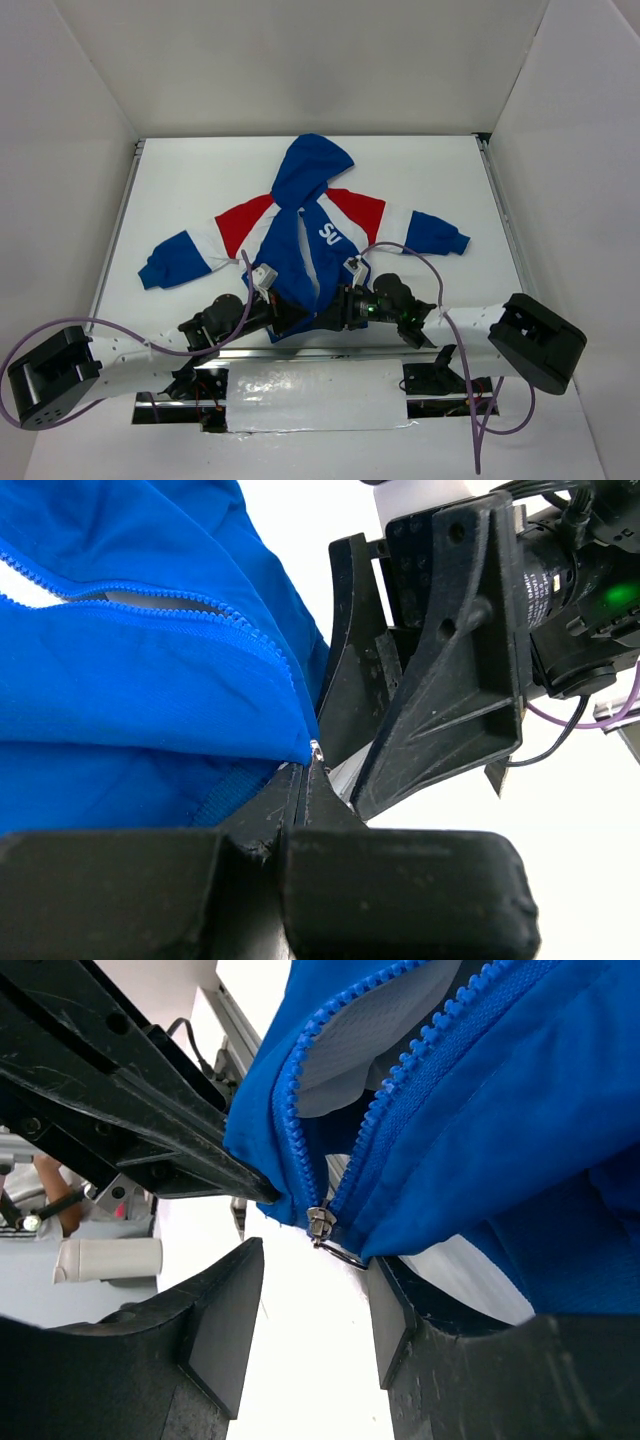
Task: Zip up the jacket
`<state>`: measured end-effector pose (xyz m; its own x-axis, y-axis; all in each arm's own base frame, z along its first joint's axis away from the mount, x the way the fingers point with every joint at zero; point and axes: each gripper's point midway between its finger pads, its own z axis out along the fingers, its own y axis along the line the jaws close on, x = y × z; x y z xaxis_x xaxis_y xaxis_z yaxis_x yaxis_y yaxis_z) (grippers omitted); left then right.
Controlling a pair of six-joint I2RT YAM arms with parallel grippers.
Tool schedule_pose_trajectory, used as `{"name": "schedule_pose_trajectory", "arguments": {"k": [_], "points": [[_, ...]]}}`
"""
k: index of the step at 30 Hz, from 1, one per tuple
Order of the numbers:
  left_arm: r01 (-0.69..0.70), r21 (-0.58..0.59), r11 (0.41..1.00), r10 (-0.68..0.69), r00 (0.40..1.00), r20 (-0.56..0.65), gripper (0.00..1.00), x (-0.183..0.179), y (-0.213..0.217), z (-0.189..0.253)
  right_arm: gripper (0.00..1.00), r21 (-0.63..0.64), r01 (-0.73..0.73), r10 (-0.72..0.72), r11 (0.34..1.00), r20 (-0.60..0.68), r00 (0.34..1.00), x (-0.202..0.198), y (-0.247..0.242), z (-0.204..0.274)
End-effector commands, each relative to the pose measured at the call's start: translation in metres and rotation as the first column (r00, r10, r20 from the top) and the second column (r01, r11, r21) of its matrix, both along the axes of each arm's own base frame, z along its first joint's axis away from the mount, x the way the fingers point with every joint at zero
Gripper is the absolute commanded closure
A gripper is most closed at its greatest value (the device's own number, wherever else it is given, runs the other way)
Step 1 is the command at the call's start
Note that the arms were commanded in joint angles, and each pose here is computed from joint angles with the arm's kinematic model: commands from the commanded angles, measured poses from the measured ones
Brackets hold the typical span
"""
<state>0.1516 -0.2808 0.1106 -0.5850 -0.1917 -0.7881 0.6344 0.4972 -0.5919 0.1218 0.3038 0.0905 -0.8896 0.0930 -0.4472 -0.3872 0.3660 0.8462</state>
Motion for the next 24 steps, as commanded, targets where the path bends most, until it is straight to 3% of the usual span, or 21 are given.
{"name": "schedule_pose_trajectory", "arguments": {"k": [1, 13, 24], "points": [[0.015, -0.073, 0.997, -0.009, 0.997, 0.078, 1.0, 0.005, -0.011, 0.032, 0.47, 0.077, -0.038, 0.034, 0.996, 0.058, 0.998, 0.0, 0.012, 0.023], [-0.002, -0.064, 0.998, 0.008, 0.997, 0.083, 1.0, 0.008, -0.008, 0.032, 0.62, 0.084, -0.058, 0.057, 0.995, 0.021, 0.998, -0.012, 0.014, 0.019], [-0.011, -0.055, 0.998, 0.016, 0.996, 0.083, 1.0, 0.009, -0.006, 0.03, 0.66, 0.049, -0.007, 0.009, 0.999, -0.03, 1.0, -0.012, 0.012, 0.013]]}}
